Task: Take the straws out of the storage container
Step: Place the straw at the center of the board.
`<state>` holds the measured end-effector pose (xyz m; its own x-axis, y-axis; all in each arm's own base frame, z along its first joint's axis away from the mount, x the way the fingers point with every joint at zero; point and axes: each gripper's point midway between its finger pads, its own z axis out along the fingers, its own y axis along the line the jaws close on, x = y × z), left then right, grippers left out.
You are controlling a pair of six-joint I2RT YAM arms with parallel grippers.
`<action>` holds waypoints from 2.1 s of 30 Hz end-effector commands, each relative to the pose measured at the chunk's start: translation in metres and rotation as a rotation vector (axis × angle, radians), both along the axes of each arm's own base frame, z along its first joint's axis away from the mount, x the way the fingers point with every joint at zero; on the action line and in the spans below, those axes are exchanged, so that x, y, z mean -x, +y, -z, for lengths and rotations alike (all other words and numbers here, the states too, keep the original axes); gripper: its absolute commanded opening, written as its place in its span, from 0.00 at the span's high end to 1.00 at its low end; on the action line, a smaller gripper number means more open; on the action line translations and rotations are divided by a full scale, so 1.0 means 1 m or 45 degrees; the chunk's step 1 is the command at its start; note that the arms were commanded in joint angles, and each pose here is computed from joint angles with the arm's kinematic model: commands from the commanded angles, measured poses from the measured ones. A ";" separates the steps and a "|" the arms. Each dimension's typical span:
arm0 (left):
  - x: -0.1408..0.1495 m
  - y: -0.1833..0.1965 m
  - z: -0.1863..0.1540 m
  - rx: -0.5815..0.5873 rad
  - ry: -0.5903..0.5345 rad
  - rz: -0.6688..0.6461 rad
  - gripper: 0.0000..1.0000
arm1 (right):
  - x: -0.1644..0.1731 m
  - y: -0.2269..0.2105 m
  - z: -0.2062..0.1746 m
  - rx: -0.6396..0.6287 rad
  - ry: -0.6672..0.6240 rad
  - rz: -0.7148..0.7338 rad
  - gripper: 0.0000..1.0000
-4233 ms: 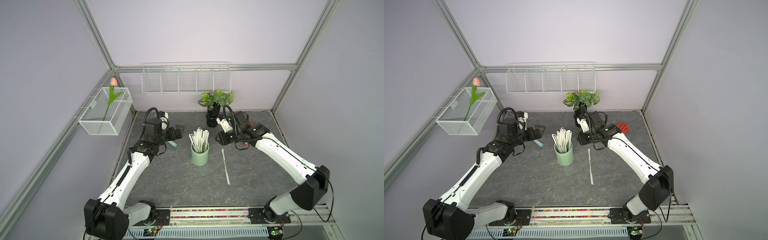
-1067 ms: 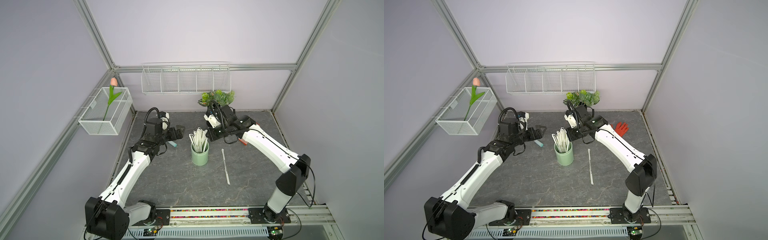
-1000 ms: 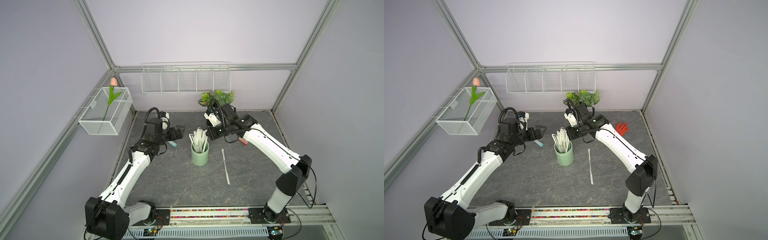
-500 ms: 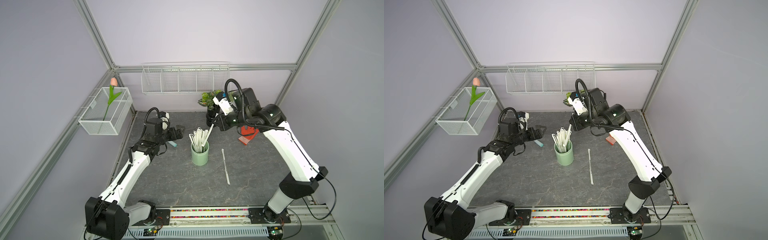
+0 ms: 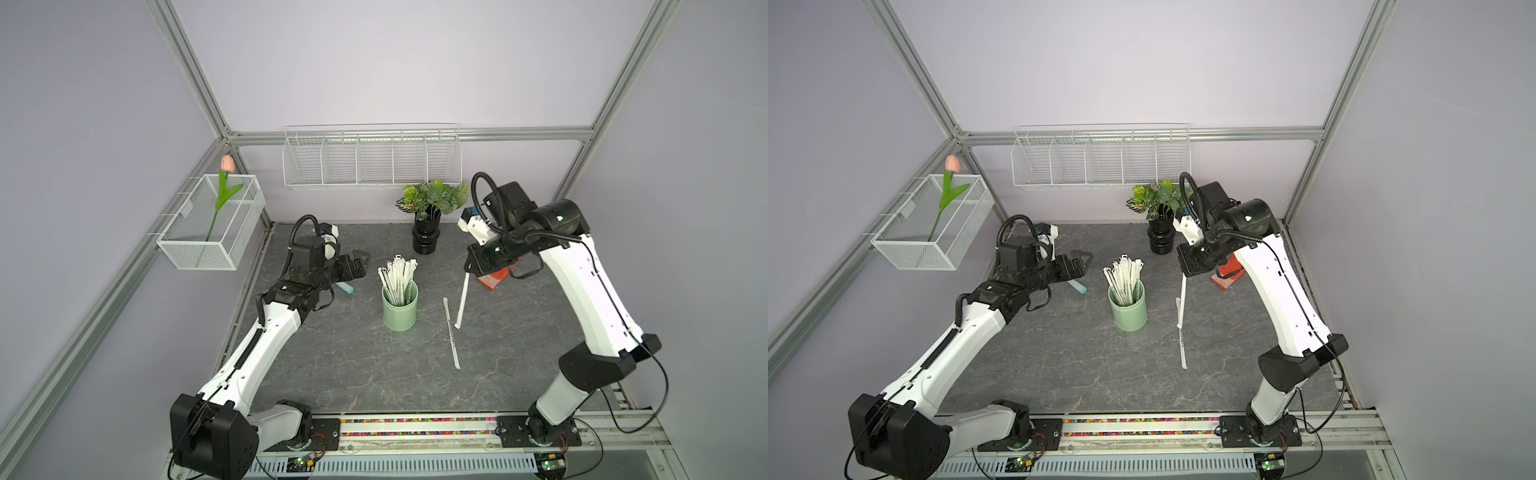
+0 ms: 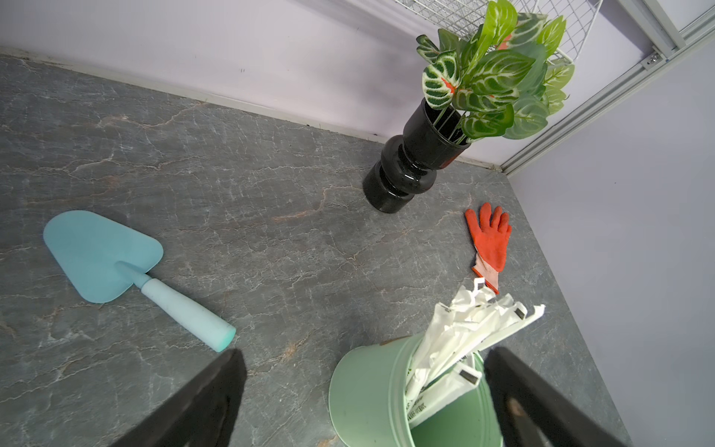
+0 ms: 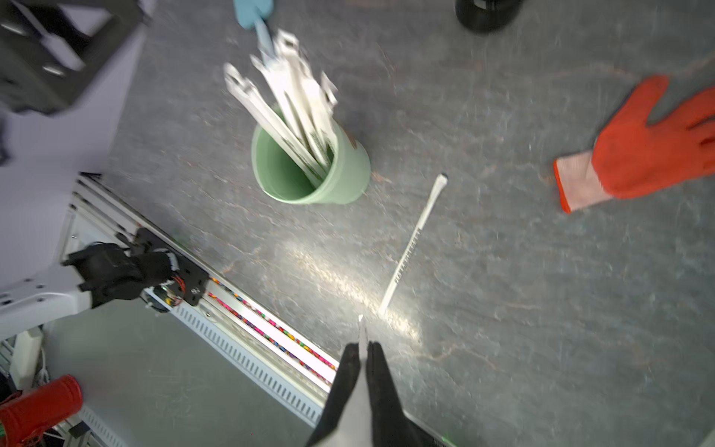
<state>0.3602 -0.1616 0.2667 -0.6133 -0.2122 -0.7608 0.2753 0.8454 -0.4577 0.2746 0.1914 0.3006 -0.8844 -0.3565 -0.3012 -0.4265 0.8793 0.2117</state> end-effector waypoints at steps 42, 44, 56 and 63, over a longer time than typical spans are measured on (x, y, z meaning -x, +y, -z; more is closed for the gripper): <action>0.001 -0.007 0.008 -0.008 0.024 0.037 0.00 | -0.053 -0.023 0.248 0.204 0.776 0.107 0.91; 0.000 -0.007 0.008 -0.007 0.025 0.037 0.00 | -0.054 -0.023 0.251 0.203 0.781 0.111 0.90; 0.000 -0.009 0.010 -0.008 0.033 0.045 0.00 | -0.061 -0.026 0.264 0.188 0.797 0.154 0.89; 0.000 -0.009 0.012 -0.008 0.041 0.047 0.00 | -0.067 -0.024 0.270 0.159 0.799 0.182 0.88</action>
